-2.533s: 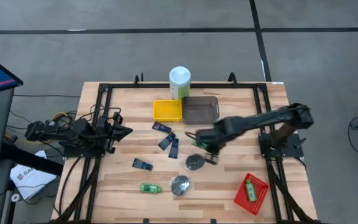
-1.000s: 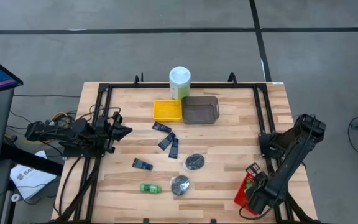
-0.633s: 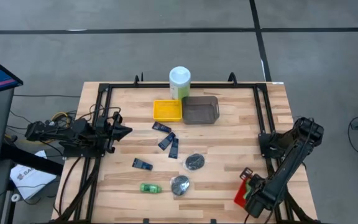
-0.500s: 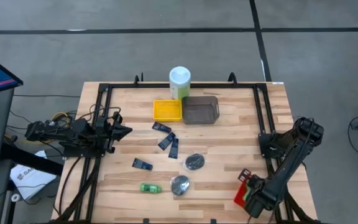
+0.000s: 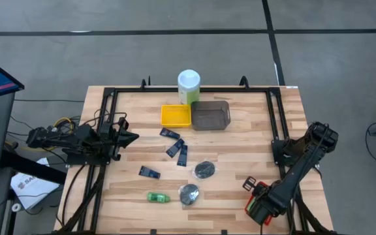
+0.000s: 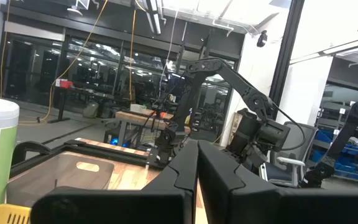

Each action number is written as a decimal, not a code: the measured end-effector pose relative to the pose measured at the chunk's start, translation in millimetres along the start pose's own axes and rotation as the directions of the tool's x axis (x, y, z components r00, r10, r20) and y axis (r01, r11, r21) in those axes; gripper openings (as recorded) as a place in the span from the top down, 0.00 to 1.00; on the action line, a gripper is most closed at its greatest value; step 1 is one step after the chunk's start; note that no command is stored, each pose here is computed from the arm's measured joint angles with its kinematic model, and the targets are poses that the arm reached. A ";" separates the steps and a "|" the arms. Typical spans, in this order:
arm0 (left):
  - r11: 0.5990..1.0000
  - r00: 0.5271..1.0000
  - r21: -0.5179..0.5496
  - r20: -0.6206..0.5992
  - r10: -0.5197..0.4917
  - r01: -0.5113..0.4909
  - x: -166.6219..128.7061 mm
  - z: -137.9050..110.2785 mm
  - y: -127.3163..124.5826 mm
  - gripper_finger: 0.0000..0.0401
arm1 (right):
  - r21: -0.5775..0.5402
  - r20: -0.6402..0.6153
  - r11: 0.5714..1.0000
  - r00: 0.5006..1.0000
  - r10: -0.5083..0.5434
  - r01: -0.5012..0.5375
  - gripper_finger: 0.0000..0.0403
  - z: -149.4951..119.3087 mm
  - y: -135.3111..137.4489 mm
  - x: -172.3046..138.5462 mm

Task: Pick & Place Travel size toiletries
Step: Put the green shampoo bottle into the red basket

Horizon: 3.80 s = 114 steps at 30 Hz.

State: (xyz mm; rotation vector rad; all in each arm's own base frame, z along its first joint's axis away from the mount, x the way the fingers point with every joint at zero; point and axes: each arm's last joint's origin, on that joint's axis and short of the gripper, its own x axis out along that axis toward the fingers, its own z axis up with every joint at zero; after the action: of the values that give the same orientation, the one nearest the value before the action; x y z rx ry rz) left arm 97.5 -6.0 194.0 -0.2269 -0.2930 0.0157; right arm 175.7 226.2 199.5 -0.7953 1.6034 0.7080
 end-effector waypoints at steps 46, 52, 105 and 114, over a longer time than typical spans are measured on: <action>1.000 1.000 0.000 0.000 0.000 0.000 0.0 -0.1 0.0 0.98 | 0.176 0.062 0.984 0.997 -0.038 0.026 0.71 -2.1 -21.3 35.2; 1.000 1.000 0.000 0.001 0.004 -0.004 0.0 0.0 0.1 0.98 | 0.237 0.064 0.972 0.998 -0.010 -0.005 0.59 -2.1 -20.4 35.3; 0.826 0.862 -0.560 -0.380 -0.335 0.073 82.8 27.3 -34.8 1.00 | 0.723 0.606 0.578 0.750 -0.266 -0.379 0.76 -63.4 -97.9 -65.8; 0.854 0.530 -0.519 -0.733 -0.426 -0.031 123.1 -35.1 -80.2 1.00 | 0.701 0.564 0.627 0.801 -0.199 -0.338 0.90 -43.5 -80.6 -51.3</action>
State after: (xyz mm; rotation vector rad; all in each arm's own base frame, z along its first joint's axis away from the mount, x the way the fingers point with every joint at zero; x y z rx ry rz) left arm 224.1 -85.9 214.3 -0.6704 0.6794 -0.4131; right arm 221.7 150.1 255.2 0.1722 1.1531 0.1935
